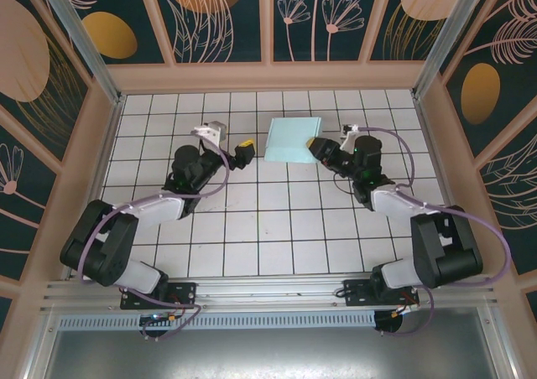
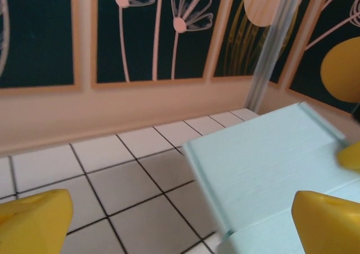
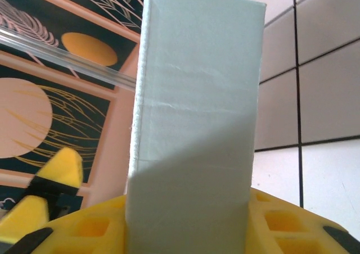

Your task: Fold the paper box

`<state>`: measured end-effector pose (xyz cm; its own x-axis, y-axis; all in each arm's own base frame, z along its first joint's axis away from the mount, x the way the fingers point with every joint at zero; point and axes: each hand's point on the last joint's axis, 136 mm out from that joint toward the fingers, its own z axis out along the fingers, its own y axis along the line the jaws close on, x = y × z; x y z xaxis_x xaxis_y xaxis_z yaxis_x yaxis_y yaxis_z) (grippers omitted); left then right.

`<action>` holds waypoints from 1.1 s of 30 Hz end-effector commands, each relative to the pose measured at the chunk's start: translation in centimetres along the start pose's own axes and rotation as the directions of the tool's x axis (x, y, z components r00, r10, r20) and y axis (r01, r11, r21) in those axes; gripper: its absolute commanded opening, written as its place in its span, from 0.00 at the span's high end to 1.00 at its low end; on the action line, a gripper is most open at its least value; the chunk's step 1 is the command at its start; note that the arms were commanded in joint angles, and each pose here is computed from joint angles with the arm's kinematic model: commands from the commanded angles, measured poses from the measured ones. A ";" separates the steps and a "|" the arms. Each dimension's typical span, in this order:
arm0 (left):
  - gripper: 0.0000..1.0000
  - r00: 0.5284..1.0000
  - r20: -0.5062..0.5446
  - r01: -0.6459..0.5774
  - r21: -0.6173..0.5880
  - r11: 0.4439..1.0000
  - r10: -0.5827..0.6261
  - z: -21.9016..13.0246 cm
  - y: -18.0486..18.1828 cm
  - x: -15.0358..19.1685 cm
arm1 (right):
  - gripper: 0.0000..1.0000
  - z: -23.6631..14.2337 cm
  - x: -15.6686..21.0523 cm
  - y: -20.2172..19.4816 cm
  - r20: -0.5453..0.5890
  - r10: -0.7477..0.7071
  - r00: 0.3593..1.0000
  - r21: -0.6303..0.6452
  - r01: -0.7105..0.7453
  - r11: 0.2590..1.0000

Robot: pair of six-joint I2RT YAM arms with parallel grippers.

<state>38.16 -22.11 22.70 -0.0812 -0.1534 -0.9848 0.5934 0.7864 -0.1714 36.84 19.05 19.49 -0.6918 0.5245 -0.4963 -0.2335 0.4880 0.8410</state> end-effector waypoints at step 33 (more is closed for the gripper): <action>0.07 0.148 0.283 -0.940 -0.257 0.223 0.948 -2.5 -10.9 -0.8 | 0.74 -7.0 4.4 7.8 -0.421 -0.021 0.907 -0.369 -0.150 0.917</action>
<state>31.02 -28.85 22.73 0.7232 0.5630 -0.4000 0.1274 0.4605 0.8785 28.93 19.91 25.40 -0.8925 0.2372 -0.3837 -0.3586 0.1429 0.9225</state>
